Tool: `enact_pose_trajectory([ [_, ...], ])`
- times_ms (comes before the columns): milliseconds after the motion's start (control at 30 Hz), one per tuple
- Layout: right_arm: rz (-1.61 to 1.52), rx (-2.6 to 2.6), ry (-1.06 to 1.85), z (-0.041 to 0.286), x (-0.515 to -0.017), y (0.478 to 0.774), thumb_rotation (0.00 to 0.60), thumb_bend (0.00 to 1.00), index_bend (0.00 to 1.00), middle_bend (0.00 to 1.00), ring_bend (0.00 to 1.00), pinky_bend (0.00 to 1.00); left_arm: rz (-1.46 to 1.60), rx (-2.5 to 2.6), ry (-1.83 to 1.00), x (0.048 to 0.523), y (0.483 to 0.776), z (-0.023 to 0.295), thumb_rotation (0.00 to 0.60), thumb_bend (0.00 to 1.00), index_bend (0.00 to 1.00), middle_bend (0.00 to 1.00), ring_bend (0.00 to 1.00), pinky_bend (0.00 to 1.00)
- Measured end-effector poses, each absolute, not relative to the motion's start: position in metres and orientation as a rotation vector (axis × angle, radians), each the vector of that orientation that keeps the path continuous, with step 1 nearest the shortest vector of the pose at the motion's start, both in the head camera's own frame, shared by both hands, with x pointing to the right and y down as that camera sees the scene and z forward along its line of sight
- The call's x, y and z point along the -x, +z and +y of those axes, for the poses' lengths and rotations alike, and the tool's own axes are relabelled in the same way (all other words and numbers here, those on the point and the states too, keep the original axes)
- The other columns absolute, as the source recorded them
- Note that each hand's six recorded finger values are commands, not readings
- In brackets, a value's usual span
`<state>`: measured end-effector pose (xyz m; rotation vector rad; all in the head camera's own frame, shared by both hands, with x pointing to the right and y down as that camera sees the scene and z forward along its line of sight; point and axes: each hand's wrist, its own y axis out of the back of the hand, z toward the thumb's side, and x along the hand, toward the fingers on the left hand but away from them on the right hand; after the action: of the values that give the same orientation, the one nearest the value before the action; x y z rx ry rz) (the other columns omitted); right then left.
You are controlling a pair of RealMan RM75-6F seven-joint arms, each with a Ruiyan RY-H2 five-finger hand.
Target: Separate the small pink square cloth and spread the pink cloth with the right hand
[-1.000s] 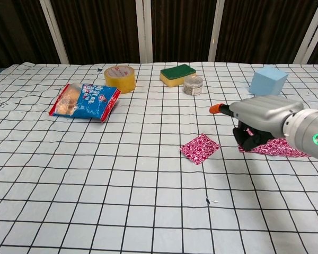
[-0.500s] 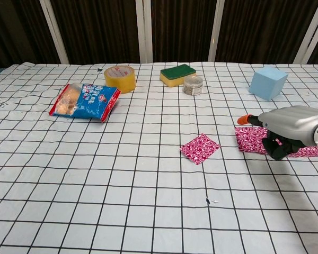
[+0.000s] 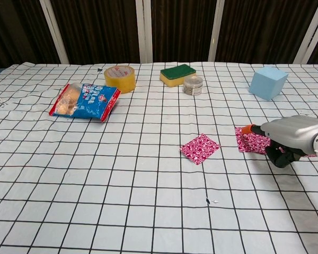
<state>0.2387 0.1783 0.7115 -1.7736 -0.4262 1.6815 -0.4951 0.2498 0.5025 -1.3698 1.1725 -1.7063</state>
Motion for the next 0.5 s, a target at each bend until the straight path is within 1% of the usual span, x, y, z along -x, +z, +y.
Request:
enact_pose_trajectory([
  [500, -0.387, 1.77, 1.683, 0.1869, -0.2406, 0.7122, 0.6, 0.79, 0.11, 0.83, 0.78, 0.54, 1.171, 1.374, -1.706, 0.4944, 0.5027, 0.25, 0.6, 0.26, 0.15, 0.0, 0.0, 0.1],
])
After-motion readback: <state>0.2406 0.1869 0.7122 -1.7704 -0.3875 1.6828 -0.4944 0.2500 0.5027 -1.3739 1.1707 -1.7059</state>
